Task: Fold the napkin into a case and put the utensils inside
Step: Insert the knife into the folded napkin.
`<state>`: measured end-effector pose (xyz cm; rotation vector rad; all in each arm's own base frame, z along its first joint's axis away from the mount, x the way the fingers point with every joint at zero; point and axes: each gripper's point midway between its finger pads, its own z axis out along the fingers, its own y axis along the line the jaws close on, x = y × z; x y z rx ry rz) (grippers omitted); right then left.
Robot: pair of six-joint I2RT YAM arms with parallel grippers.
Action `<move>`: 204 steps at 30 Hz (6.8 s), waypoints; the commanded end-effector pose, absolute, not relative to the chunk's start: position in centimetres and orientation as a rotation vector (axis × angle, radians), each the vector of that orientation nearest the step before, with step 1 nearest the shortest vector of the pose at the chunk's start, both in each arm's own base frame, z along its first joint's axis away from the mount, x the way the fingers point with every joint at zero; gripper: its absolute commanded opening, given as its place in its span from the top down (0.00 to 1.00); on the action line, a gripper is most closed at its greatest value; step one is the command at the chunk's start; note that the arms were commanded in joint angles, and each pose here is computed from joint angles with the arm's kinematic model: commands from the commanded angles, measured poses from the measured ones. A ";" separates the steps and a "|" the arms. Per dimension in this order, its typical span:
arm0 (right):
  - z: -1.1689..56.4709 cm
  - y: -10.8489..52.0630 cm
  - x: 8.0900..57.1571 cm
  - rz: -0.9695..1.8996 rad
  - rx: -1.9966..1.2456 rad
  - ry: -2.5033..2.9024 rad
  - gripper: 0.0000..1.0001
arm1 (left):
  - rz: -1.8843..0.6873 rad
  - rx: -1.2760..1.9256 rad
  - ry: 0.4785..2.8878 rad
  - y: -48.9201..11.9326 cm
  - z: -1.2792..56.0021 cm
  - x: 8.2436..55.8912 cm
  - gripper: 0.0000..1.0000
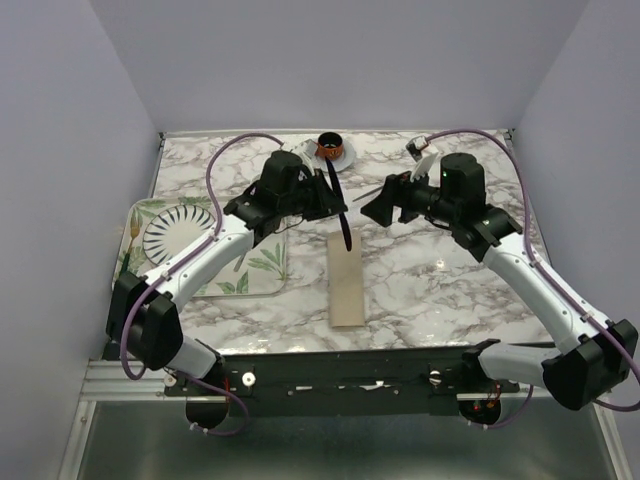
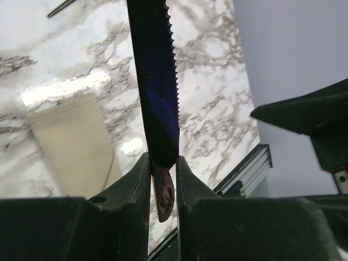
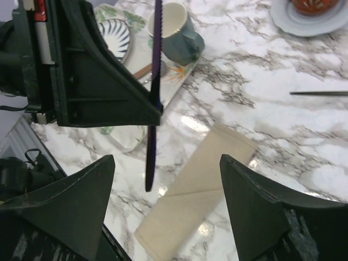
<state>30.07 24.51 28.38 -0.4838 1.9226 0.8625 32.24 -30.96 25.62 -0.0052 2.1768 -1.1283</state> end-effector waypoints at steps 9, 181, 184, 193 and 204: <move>15.1 21.9 28.6 0.953 -0.475 2.434 0.32 | -0.899 -0.039 2.519 -29.9 15.9 31.6 1.00; 3.1 25.0 31.6 1.139 -0.052 2.731 0.99 | -0.451 -0.016 2.638 -29.1 5.6 39.7 0.67; 3.0 25.0 31.5 1.138 -0.053 2.732 0.99 | -0.445 -0.023 2.636 -28.9 5.4 40.1 0.67; 2.8 25.0 31.6 1.135 -0.048 2.738 0.99 | -0.461 -0.028 2.686 -28.9 4.6 39.0 0.79; 2.6 25.0 31.8 1.132 -0.040 2.745 0.99 | -0.498 -0.031 2.682 -29.0 5.8 38.1 0.91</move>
